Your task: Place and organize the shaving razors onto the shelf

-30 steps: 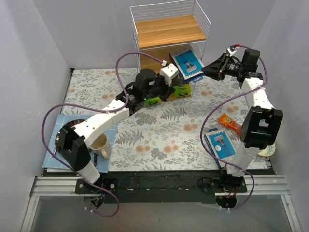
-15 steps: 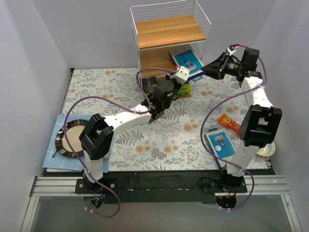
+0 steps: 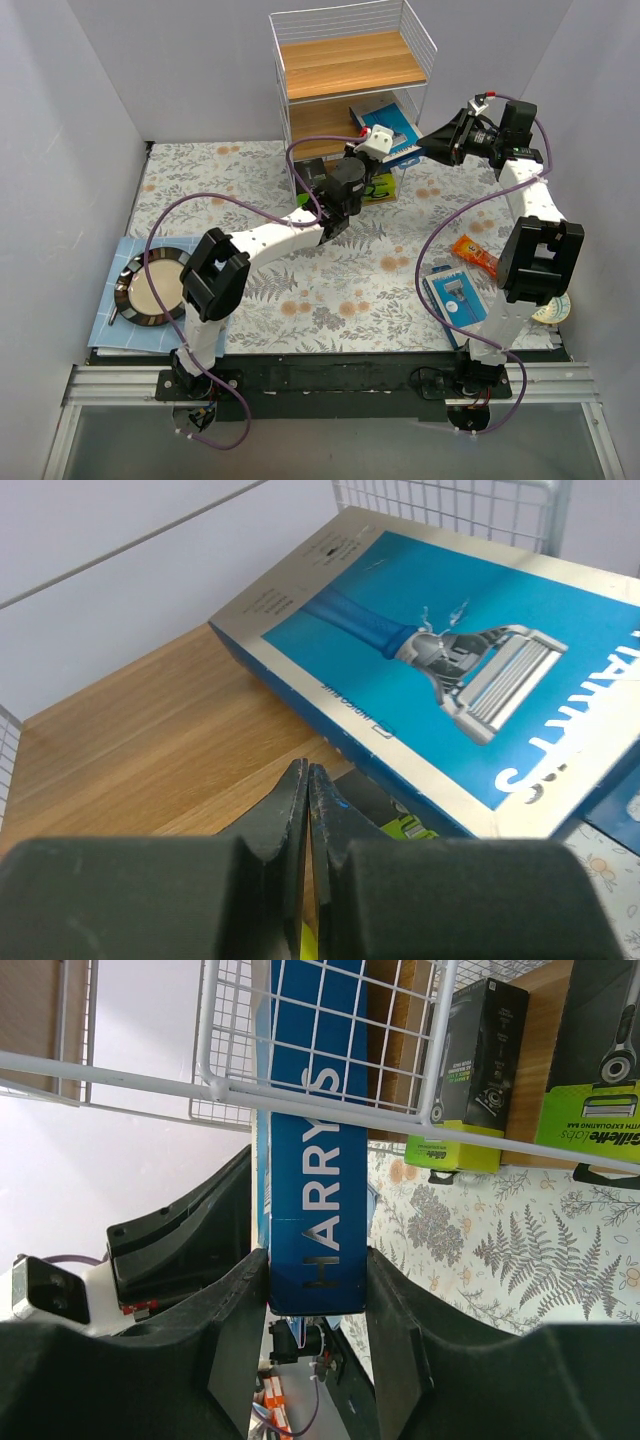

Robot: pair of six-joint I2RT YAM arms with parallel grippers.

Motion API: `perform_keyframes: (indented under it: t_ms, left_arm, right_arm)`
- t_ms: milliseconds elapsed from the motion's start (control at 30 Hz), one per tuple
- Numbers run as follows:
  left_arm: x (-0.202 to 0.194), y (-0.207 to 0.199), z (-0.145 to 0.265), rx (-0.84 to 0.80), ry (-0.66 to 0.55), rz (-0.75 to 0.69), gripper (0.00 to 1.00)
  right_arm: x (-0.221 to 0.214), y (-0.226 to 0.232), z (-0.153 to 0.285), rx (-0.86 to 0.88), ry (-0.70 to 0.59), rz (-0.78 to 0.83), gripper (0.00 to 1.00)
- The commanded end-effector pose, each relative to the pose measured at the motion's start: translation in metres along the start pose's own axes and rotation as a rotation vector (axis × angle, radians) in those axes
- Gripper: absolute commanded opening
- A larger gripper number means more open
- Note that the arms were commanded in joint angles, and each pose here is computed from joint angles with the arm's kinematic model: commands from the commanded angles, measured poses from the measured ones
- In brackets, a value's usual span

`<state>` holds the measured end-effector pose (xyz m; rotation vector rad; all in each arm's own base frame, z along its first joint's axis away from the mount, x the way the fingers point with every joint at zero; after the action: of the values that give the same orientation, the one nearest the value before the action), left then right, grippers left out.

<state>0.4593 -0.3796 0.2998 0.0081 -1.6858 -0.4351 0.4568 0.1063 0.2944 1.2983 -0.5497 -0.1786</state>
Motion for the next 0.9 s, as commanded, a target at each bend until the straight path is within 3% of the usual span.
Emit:
perform_keyframes:
  t_ms: [0,100,333,867]
  left_arm:
    - [0.039,0.029,0.001,0.089,-0.059,0.074,0.00]
    - [0.041,0.037,0.005,0.076,-0.042,0.085,0.00]
    - [0.003,0.025,0.003,-0.027,0.111,0.121,0.00]
    - [-0.023,0.001,-0.027,-0.081,0.146,0.147,0.00]
  right_arm:
    - [0.003,-0.005,-0.002,0.002,-0.012,0.024,0.49]
    - [0.005,-0.002,-0.002,0.006,-0.014,0.031,0.49]
    - [0.006,0.000,-0.002,0.010,-0.017,0.036,0.49]
    - [0.005,-0.002,-0.003,0.011,-0.012,0.024,0.51]
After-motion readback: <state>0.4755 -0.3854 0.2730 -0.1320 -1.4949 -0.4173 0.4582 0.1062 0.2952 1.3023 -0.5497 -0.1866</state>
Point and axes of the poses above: each gripper's point midway between its finger pads, its own z axis back along the fingers, its own y axis along the line the jaws close on, x = y × z, the point moved 1 cm from there along z, back along the fingers, and after that the axes turned 3 degrees about -z, right-handed, at the moved point
